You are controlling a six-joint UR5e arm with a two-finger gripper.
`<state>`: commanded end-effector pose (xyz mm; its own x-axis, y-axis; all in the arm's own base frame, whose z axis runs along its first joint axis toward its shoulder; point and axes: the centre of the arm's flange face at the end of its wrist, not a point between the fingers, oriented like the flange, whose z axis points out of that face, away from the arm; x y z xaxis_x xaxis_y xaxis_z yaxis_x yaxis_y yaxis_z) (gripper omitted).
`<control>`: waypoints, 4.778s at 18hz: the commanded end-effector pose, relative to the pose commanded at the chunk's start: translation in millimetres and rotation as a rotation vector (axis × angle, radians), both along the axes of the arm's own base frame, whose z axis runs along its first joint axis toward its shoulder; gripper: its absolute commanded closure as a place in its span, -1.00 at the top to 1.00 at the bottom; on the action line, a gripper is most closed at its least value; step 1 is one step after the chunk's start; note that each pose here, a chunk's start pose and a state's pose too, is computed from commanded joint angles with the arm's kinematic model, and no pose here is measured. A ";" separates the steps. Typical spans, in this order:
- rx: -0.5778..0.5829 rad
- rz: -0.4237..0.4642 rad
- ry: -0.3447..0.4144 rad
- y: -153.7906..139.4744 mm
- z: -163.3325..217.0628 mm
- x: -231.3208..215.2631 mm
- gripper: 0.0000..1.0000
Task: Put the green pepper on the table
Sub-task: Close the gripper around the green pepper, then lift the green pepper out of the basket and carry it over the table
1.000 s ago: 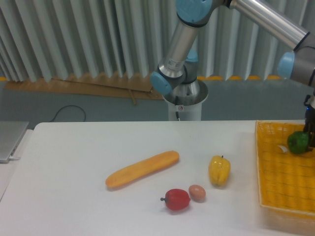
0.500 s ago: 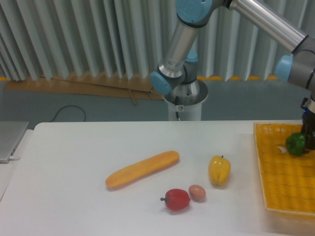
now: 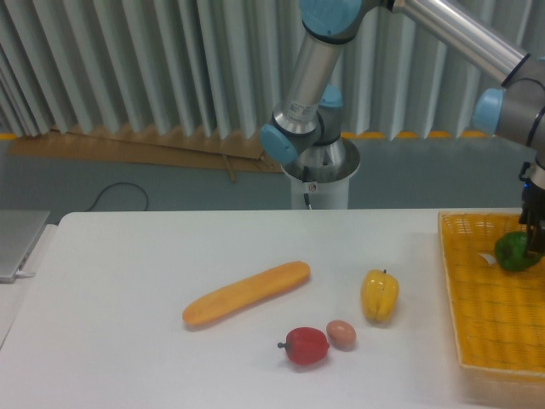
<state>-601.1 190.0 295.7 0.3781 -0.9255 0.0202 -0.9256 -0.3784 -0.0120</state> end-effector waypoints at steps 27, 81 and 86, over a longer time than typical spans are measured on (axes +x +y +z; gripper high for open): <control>-0.002 0.028 0.025 5.7 0.3 -13.6 0.38; 0.040 0.574 0.019 314.1 127.3 308.7 -0.02; 0.038 0.621 0.027 335.1 126.4 328.6 -0.02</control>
<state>-272.5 525.1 422.1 0.8462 -0.5322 -0.0255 -0.5327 -0.8462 -0.0160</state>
